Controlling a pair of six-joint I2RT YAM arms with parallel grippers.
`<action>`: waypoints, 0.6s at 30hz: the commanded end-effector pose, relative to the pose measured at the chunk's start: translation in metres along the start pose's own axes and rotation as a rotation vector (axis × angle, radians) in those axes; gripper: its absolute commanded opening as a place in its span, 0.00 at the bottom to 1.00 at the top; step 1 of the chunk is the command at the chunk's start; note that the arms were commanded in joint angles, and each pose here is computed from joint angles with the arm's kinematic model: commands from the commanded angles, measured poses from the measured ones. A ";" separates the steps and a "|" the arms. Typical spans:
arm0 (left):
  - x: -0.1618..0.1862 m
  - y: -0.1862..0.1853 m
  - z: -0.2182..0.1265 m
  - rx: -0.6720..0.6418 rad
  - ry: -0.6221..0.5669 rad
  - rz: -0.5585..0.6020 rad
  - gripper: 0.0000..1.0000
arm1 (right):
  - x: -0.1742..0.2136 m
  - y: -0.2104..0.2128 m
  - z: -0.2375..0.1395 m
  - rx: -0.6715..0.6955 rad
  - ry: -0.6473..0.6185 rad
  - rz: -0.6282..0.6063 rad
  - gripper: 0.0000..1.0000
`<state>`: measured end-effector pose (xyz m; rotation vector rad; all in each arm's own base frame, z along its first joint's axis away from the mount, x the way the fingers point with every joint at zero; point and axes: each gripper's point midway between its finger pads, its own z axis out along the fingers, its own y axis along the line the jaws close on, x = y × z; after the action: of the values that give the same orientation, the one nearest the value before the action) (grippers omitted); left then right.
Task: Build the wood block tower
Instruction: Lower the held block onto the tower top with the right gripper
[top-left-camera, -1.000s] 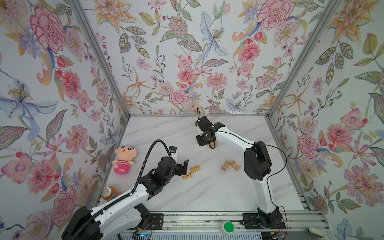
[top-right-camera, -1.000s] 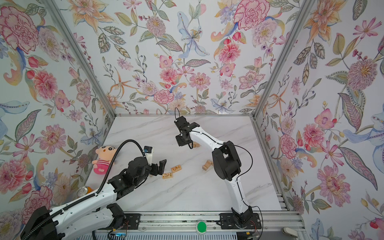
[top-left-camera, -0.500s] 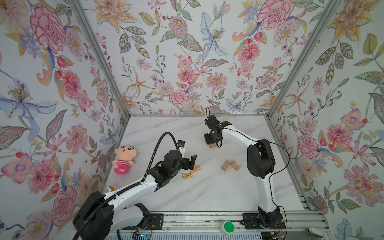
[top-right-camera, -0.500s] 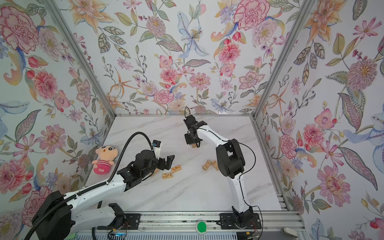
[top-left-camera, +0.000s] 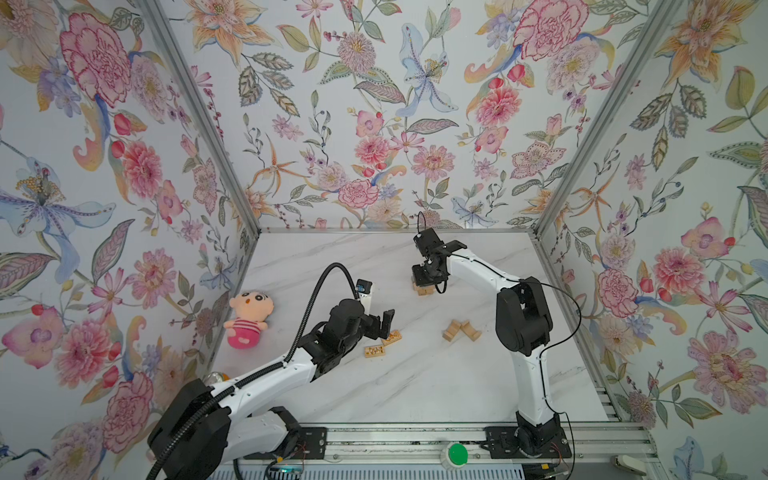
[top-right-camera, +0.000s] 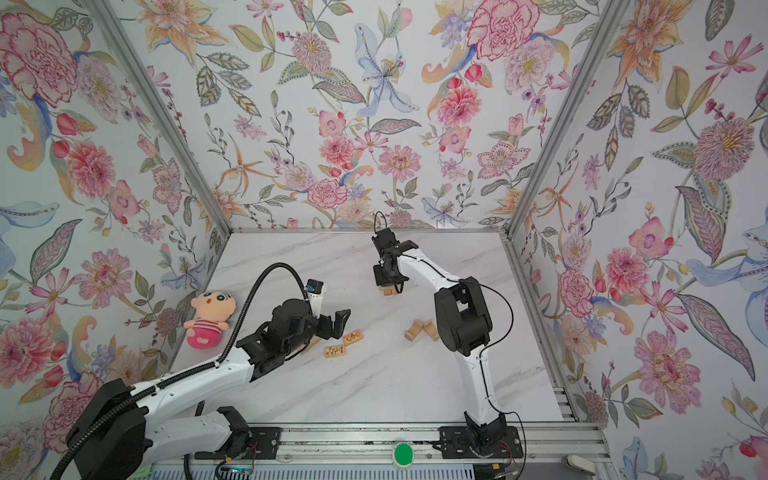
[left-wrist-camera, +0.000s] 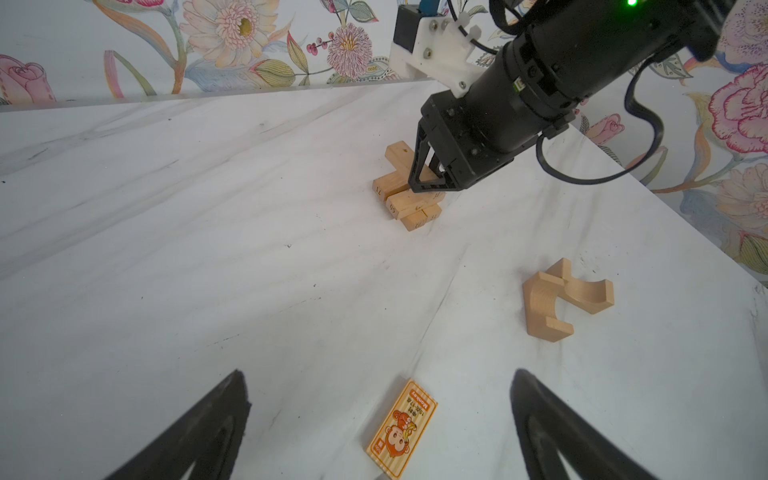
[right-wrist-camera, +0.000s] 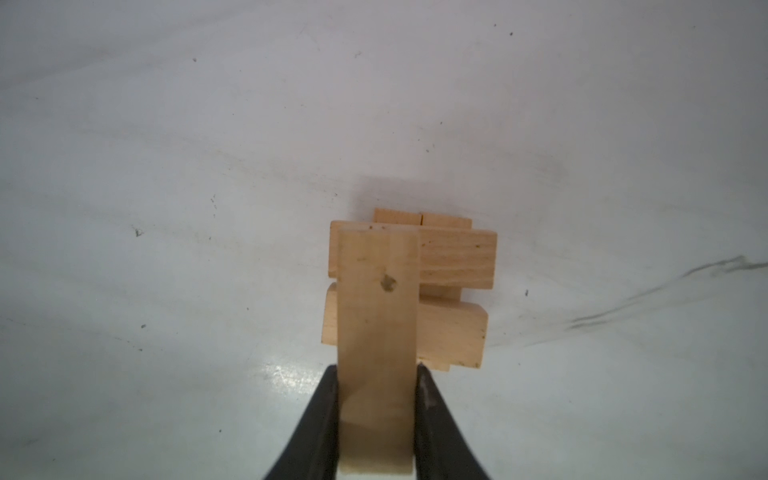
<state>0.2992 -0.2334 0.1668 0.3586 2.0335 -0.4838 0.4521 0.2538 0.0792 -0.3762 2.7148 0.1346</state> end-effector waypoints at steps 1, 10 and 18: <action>-0.013 0.000 0.000 0.008 -0.030 0.004 0.99 | -0.003 -0.002 0.001 0.009 0.002 0.022 0.28; -0.009 0.004 -0.003 0.000 -0.026 0.001 0.99 | -0.001 0.001 0.009 0.002 0.014 0.032 0.28; -0.006 0.008 -0.005 -0.008 -0.024 -0.004 0.99 | 0.000 0.001 0.016 0.007 0.025 0.042 0.28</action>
<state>0.3021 -0.2291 0.1697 0.3422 2.0265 -0.4793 0.4551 0.2553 0.0642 -0.3440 2.7428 0.1305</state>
